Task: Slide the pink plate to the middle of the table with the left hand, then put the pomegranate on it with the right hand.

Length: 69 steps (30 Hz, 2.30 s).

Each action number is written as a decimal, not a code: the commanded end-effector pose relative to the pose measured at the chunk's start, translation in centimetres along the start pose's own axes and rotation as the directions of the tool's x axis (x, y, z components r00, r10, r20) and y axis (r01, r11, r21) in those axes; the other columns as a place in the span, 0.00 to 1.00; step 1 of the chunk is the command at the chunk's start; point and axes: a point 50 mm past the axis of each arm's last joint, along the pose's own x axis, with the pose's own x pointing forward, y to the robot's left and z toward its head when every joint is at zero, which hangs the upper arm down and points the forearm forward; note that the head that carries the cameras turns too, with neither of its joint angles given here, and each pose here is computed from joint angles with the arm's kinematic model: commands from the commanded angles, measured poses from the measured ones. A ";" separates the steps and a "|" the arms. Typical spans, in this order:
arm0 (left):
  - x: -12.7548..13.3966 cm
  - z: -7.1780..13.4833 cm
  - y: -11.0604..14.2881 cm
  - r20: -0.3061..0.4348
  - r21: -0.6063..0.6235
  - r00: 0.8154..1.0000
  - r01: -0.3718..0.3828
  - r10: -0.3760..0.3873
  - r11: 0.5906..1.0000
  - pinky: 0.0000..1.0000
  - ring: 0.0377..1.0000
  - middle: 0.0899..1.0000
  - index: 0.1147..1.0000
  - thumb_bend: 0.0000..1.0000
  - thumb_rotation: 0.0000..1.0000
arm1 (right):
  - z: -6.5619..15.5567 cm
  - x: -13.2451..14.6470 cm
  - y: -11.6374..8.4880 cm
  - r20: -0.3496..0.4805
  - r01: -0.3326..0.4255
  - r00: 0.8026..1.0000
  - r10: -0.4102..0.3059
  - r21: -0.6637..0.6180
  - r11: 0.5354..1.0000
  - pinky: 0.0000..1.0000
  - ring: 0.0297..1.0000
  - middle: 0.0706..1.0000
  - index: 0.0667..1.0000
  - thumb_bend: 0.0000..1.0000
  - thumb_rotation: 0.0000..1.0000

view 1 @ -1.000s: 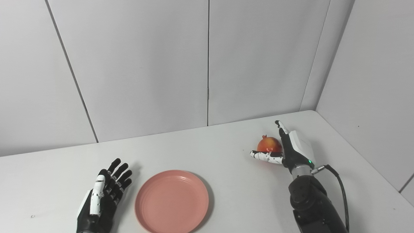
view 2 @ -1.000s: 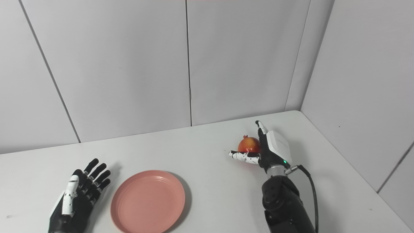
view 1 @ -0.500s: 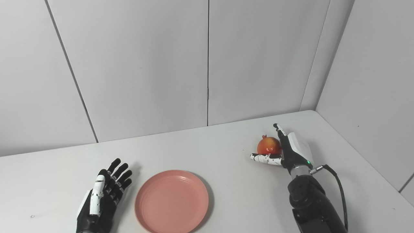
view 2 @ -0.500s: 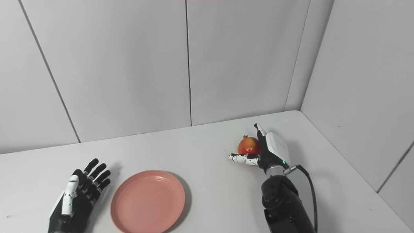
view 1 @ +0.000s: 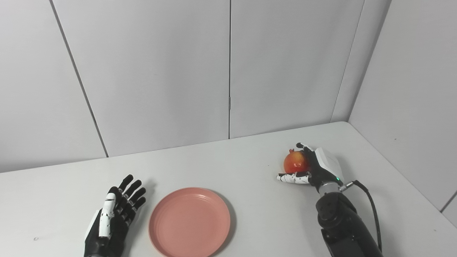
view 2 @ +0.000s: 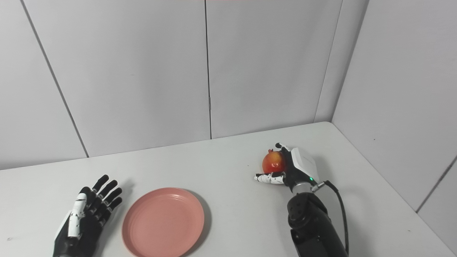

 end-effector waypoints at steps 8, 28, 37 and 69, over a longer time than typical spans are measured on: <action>-0.3 -0.3 0.3 -0.030 0.000 1.000 -0.006 0.006 1.000 0.93 0.90 0.90 0.89 0.36 1.00 | 1.4 1.8 -1.7 0.081 0.096 0.993 -0.091 -0.068 0.993 0.44 0.50 0.54 0.48 0.57 0.12; -0.1 -0.6 -0.2 -0.022 -0.004 1.000 -0.012 0.012 1.000 0.91 0.88 0.89 0.87 0.36 1.00 | 3.5 -0.3 -4.2 0.166 0.190 0.968 -0.188 0.003 0.982 0.33 0.40 0.41 0.48 0.53 0.00; -0.2 -1.0 -1.0 -0.018 0.006 1.000 -0.010 0.010 1.000 0.92 0.90 0.89 0.87 0.38 1.00 | 7.3 -2.9 -5.2 0.315 0.226 0.920 -0.232 0.055 0.972 0.34 0.42 0.42 0.48 0.53 0.00; 0.1 -2.1 -7.2 -0.040 0.066 0.999 -0.014 0.016 0.998 0.90 0.89 0.89 0.87 0.43 1.00 | 16.8 -10.2 2.6 0.629 -0.080 0.776 0.042 0.032 0.996 0.27 0.33 0.39 0.50 0.52 0.00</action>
